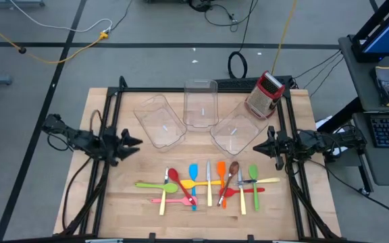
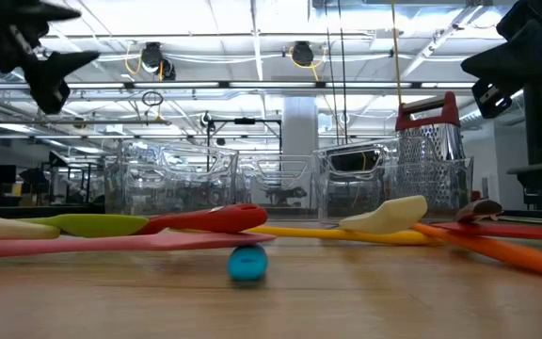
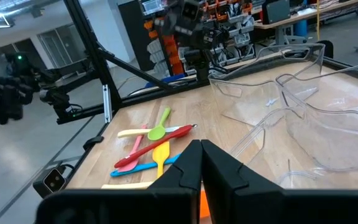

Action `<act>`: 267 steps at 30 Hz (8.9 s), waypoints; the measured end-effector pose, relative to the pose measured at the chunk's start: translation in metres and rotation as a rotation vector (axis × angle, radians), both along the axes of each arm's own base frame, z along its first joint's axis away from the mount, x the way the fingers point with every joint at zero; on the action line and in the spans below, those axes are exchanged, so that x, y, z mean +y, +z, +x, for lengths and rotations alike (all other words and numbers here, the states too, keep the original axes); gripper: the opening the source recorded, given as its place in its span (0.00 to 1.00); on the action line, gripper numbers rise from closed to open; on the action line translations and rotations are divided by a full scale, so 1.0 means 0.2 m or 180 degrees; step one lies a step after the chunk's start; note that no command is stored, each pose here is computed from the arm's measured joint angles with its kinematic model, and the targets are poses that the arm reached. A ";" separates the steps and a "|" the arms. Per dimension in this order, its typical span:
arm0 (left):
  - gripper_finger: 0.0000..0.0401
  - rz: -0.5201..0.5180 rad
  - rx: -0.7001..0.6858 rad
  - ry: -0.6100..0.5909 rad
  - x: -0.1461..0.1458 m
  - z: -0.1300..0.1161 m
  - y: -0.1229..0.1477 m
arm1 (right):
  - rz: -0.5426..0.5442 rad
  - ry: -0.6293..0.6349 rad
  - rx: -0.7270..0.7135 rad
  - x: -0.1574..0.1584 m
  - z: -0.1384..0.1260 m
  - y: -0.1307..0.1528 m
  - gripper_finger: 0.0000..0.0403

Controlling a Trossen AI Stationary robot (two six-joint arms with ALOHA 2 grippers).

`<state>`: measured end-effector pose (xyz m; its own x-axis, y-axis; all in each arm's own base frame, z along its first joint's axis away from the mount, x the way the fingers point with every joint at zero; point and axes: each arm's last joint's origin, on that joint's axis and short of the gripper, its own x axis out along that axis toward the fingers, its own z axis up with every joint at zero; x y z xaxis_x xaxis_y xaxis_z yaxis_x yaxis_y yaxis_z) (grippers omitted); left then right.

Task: Pick & Place Kitchen Items
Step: Put the green serving spoon into the left transparent bin

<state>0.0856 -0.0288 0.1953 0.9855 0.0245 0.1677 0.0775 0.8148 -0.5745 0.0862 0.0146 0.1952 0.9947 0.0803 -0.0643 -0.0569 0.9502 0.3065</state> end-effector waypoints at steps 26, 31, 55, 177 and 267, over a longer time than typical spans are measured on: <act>0.57 -0.0118 0.1879 -0.0092 -0.10 0.14 0.07 | -0.0227 0.0003 -0.0016 0.00 0.00 0.00 0.01; 0.57 0.0034 0.2877 -0.0440 -0.18 0.24 0.12 | -0.0332 0.0009 -0.0025 0.00 0.00 0.00 0.01; 0.57 0.0436 0.4422 -0.0980 -0.35 0.47 -0.07 | -0.0335 0.0009 -0.0024 0.00 0.00 0.00 0.01; 0.07 0.1058 0.4248 -0.0971 -0.75 0.72 0.12 | -0.0310 0.0017 -0.0020 0.00 0.00 0.00 0.01; 0.07 -0.3781 0.3351 0.3128 0.60 1.01 0.16 | -0.0611 -0.0153 -0.0314 -0.01 0.00 0.04 0.01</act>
<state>0.2876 0.0910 0.2281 0.2221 0.2088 -0.9524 -0.8314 -0.4698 -0.2969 0.0866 0.0132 0.2037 0.9993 0.0283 0.0238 -0.0308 0.9929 0.1149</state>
